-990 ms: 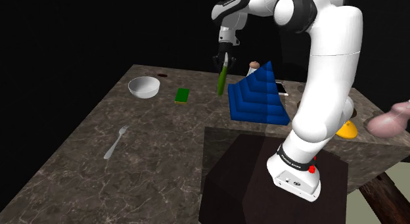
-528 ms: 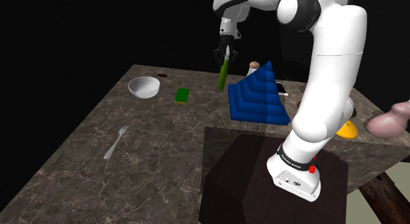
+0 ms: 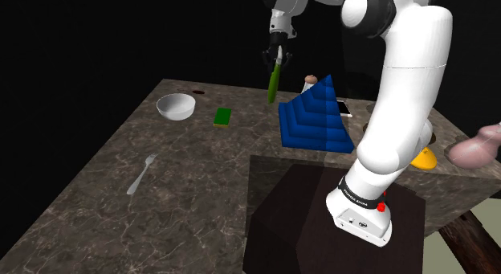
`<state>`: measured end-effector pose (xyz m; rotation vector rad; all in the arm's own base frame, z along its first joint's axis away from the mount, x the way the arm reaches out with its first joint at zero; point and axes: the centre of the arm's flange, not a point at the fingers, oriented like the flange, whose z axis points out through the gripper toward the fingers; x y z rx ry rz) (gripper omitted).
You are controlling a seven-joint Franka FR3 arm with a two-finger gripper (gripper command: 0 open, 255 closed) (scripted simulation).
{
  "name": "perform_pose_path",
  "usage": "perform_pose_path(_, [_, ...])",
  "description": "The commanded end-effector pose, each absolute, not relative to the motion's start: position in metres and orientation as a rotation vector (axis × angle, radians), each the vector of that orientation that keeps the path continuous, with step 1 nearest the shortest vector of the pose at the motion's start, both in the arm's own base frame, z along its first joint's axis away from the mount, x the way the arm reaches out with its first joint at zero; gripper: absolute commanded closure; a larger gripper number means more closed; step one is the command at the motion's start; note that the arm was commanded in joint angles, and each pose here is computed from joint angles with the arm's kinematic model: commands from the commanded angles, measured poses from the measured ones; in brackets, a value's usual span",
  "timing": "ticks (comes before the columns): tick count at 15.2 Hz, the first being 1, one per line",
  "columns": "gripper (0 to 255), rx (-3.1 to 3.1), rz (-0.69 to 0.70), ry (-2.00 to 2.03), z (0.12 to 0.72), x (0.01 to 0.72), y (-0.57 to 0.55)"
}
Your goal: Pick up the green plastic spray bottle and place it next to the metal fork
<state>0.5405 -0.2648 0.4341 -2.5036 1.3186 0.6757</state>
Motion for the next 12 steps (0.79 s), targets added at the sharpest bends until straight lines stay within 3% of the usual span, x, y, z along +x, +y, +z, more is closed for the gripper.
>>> perform_pose_path(1, [255,-2.504,0.676,1.319,0.445,0.54,-0.266])
perform_pose_path(12, [255,-2.504,0.676,1.319,0.503,0.54,-0.266])
